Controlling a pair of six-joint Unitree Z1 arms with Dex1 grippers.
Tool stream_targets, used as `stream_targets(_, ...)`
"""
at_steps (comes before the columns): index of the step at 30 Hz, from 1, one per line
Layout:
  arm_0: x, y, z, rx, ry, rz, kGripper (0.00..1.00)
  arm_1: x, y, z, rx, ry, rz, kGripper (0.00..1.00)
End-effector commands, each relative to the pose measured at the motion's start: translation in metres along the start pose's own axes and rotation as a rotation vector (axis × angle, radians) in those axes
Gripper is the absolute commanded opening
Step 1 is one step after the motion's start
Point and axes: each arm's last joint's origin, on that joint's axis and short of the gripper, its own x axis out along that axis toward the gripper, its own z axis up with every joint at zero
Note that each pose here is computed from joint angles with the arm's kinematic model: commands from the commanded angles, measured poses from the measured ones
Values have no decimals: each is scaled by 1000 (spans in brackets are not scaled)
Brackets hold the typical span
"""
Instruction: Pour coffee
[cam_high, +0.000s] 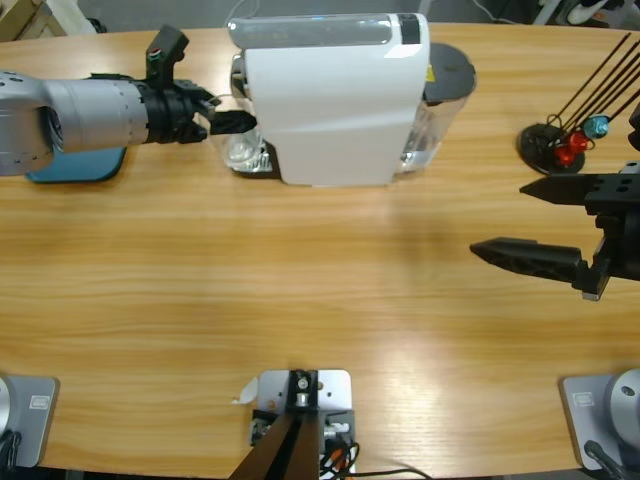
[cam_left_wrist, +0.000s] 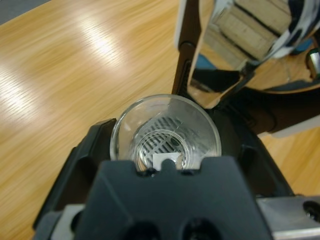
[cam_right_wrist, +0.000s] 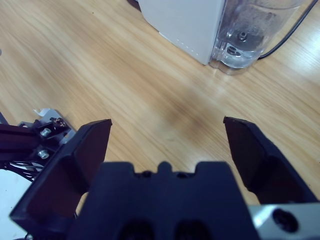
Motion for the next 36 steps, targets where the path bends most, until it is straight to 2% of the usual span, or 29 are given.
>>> stream_targets(1,18,-6,-18,23,75,-41,645,8,-3,-9,0,38,2,991)
stream_targets(6,16,-6,-24,30,92,-42,660,8,-3,-8,0,40,2,987)
stream_targets(7,16,-7,-24,31,94,-46,718,8,-3,-8,0,40,2,987)
stream_targets(9,15,-7,-26,37,98,-50,938,9,-3,-8,0,42,2,987)
stream_targets(10,15,-7,-27,37,100,-56,989,9,-3,-8,0,42,2,987)
stream_targets(23,7,-9,-27,45,98,-84,991,10,-3,-8,1,48,5,987)
stream_targets(31,-28,-12,-24,45,74,-78,991,11,-3,-8,1,49,7,987)
stream_targets(36,-47,-12,-21,39,81,-70,991,12,-3,-7,1,49,7,987)
